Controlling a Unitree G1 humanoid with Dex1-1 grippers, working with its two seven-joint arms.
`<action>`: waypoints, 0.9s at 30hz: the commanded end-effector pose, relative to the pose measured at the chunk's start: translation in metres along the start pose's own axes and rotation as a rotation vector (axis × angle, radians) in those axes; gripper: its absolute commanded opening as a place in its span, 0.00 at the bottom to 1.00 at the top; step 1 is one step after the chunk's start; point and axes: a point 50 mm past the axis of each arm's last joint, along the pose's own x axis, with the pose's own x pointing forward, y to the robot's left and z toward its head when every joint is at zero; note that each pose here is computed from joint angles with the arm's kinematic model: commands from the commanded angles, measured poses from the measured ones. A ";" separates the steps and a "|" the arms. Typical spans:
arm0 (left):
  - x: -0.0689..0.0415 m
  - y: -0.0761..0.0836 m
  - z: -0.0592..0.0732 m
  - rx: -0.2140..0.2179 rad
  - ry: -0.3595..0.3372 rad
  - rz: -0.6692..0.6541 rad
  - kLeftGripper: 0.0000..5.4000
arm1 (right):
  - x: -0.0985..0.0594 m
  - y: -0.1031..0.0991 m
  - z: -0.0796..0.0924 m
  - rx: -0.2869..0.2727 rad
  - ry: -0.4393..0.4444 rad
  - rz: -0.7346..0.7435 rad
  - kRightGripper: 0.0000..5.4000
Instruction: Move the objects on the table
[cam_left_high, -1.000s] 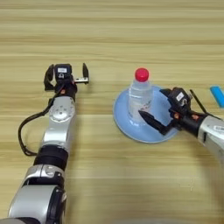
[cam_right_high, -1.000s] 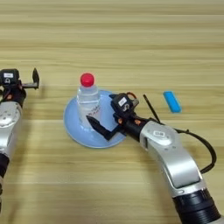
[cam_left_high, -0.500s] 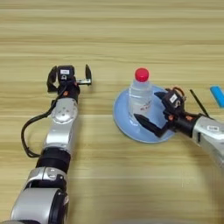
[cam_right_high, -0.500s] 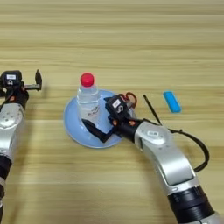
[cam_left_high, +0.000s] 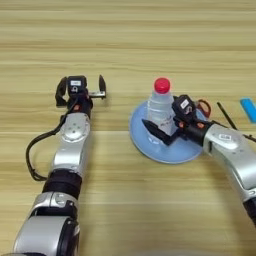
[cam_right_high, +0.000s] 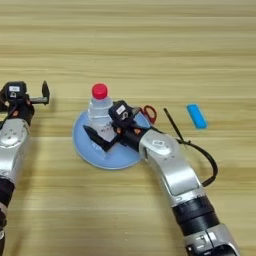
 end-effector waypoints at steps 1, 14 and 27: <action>-0.001 -0.001 -0.001 0.008 0.008 -0.001 1.00 | 0.011 0.005 0.002 -0.011 -0.018 0.020 1.00; -0.002 -0.002 0.000 0.007 0.005 0.001 1.00 | 0.018 0.011 -0.008 0.009 -0.022 0.036 0.87; -0.003 -0.002 0.000 0.008 0.004 0.001 1.00 | 0.015 0.005 -0.001 0.019 -0.070 -0.015 0.61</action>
